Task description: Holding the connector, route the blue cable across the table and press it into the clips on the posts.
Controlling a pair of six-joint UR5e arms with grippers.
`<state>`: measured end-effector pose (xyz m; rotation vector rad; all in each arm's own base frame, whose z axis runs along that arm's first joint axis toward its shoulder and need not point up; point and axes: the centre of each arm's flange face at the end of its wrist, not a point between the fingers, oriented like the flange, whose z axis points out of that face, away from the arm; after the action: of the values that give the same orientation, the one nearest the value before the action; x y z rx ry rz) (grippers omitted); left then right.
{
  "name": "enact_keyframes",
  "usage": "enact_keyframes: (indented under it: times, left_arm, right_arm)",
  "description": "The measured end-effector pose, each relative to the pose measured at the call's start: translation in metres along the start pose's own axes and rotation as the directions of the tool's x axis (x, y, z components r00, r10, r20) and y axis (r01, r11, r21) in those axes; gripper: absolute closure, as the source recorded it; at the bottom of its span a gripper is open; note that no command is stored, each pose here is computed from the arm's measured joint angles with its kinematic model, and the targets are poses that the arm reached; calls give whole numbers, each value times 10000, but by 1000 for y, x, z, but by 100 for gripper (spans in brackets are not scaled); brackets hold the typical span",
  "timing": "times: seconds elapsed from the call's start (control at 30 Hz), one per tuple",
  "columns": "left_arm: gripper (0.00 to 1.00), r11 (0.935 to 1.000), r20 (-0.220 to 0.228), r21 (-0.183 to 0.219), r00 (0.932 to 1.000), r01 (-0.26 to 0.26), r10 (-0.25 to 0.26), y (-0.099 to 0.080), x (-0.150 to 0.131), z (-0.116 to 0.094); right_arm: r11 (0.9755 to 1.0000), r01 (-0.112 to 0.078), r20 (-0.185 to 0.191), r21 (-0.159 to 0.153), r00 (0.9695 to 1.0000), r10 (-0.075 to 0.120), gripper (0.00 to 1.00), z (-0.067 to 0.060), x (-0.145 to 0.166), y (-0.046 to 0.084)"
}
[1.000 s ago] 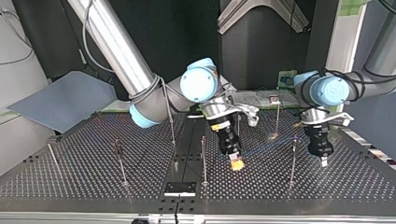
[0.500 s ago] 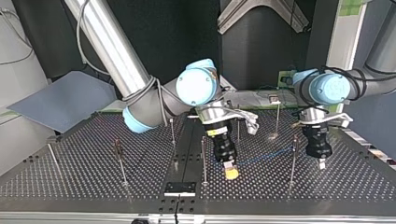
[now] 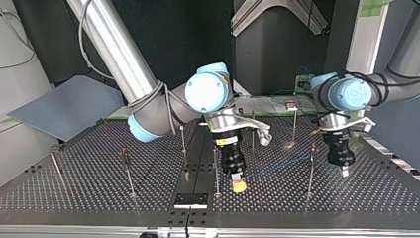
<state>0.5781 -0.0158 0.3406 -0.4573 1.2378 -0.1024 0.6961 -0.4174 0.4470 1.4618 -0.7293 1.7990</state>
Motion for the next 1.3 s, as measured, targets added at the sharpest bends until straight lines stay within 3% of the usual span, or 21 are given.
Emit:
enact_keyframes:
  times: [0.3,0.43,0.5,0.53,0.57,0.6,0.67,1.0,1.17,1.3]
  left_arm:
    - [100,9952,-79,-982,10000,-40,32,16,4,-11]
    - [100,9929,-116,-1184,9998,115,-129,18,1,-20]
    - [95,9929,-53,-1154,9995,292,-300,16,-2,-26]
    - [85,9929,-37,-1132,9993,371,-378,15,-3,-29]
    - [69,9928,-43,-1114,9990,443,-451,13,-4,-32]
    - [69,9926,-74,-1100,9986,520,-531,12,-5,-37]
    - [45,9922,-174,-1097,9979,596,-618,10,-5,-44]
    - [26,9893,-797,-1059,9908,1006,-1093,-3,-20,-78]
    - [3,9895,-1006,-777,9865,1216,-1291,-12,-33,-86]
    - [0,9884,-1318,-539,9802,1417,-1477,-19,-37,-92]
  right_arm:
    - [9999,102,77,89,9999,-103,100,-7,-1,-14]
    - [9999,88,247,82,9997,-90,100,-10,-8,-21]
    - [10000,74,352,51,9993,-76,100,-11,-13,-22]
    - [10000,58,420,35,9991,-60,100,-12,-16,-23]
    - [10000,42,469,27,9989,-43,100,-12,-19,-23]
    - [10000,26,519,20,9987,-27,100,-13,-22,-24]
    - [10000,-4,624,13,9981,4,100,-14,-27,-24]
    - [10000,-44,1090,-48,9940,49,100,-18,-47,-18]
    - [10000,-45,1241,-79,9922,54,100,-19,-54,-14]
    - [9999,-72,1295,-95,9915,84,100,-19,-57,-12]
